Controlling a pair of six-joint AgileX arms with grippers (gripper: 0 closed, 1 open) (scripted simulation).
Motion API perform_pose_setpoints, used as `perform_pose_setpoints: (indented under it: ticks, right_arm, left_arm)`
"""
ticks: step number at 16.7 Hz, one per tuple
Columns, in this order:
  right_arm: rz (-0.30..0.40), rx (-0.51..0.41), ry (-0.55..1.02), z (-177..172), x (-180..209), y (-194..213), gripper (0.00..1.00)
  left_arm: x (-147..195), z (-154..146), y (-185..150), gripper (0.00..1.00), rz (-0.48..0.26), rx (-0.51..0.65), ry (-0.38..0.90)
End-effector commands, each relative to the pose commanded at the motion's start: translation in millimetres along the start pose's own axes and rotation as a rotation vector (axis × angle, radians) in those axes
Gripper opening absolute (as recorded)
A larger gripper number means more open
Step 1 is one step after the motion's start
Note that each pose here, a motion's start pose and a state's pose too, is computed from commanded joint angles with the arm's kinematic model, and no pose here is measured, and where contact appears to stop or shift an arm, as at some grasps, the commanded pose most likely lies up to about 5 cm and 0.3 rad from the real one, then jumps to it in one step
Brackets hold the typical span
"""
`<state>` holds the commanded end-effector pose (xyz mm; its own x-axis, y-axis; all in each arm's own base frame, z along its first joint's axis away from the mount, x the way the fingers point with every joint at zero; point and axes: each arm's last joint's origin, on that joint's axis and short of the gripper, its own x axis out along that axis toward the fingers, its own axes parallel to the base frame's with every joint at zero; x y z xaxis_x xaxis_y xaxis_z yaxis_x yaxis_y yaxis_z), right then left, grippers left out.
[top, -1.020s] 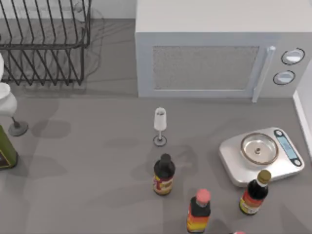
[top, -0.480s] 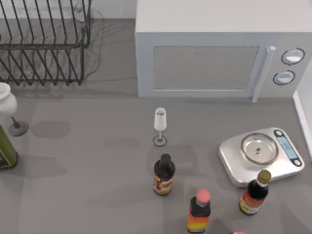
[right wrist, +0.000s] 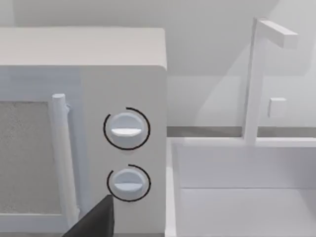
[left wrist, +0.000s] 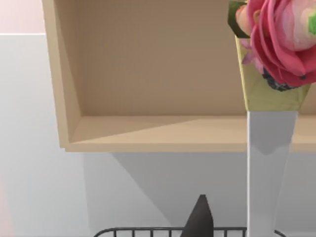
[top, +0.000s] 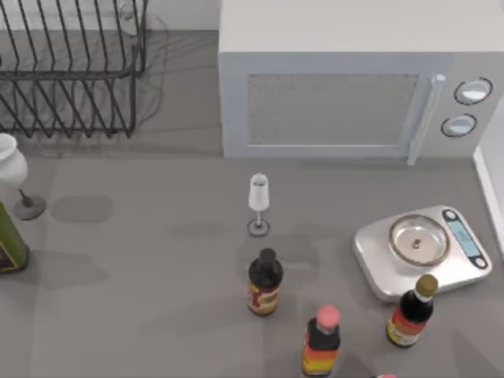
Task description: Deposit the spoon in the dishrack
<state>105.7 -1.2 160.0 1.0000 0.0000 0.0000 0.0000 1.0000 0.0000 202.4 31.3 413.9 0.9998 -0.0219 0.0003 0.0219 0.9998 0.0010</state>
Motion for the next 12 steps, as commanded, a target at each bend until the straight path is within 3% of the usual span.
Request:
perform_pose_setpoints:
  ticks: [4, 8, 12]
  right_arm:
    - [0.000, 0.000, 0.000, 0, 0, 0, 1.00]
    - [0.000, 0.000, 0.000, 0, 0, 0, 1.00]
    - [0.000, 0.000, 0.000, 0, 0, 0, 1.00]
  left_arm:
    - [65, -31, 8, 0.00, 0.006, -0.003, 0.009]
    - [132, -92, 11, 0.00, 0.007, 0.001, 0.001]
    - [168, -156, 4, 0.00, 0.003, 0.003, -0.012]
